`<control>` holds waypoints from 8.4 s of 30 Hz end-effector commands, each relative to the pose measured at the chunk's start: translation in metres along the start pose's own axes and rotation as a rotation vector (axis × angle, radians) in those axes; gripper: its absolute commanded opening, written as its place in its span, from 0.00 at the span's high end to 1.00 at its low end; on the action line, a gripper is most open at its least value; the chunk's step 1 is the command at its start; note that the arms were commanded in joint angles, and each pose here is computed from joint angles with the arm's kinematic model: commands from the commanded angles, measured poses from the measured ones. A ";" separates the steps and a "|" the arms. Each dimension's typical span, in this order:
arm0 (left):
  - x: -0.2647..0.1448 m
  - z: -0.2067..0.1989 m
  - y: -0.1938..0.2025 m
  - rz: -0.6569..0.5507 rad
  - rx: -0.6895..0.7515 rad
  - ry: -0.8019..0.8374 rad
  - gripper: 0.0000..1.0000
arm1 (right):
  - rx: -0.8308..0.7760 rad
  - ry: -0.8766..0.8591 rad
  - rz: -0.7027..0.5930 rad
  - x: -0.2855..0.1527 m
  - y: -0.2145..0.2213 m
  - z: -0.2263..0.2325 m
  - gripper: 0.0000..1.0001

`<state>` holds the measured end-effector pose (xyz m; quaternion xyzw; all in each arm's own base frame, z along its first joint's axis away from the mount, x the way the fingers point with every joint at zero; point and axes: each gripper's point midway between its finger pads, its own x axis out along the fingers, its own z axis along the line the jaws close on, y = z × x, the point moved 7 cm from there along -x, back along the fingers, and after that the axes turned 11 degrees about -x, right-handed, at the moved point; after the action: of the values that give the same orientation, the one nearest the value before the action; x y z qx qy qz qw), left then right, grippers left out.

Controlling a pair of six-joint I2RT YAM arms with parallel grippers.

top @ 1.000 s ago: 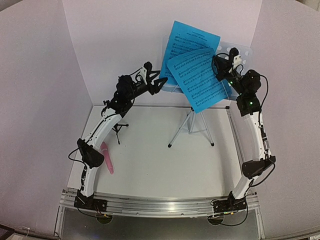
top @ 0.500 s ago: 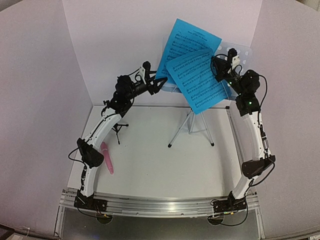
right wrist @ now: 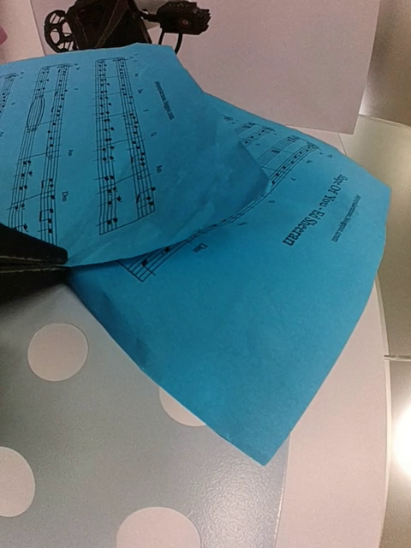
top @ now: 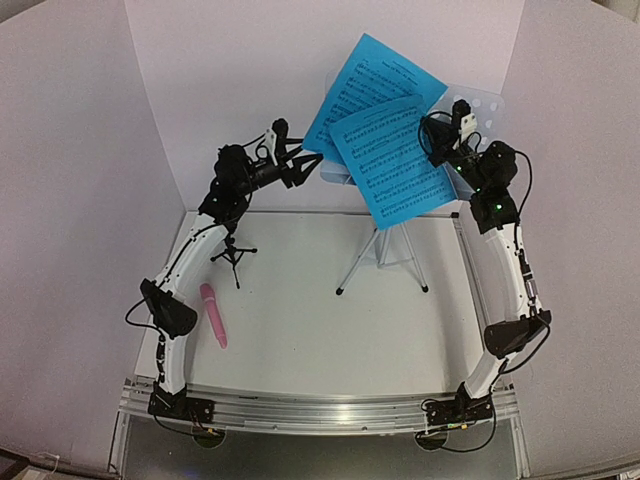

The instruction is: Set up the instrument practice props

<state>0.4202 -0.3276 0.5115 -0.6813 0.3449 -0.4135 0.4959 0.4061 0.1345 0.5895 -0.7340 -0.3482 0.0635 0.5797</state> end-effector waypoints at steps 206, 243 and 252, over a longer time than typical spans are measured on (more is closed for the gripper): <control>-0.036 -0.006 0.002 -0.198 -0.032 -0.045 1.00 | -0.859 0.389 0.344 -0.098 -0.050 -0.081 1.00; -0.033 -0.007 0.023 -0.156 -0.104 0.035 0.83 | -0.112 0.272 0.212 -0.141 -0.048 -0.036 0.21; -0.055 -0.019 0.004 -0.086 -0.034 0.050 0.46 | 0.051 0.219 0.232 -0.141 -0.035 -0.027 0.21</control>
<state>0.4134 -0.3122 0.4502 -0.7218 0.3505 -0.4064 0.4370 0.3036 0.0285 0.5881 -0.7881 -0.1831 0.0295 0.5869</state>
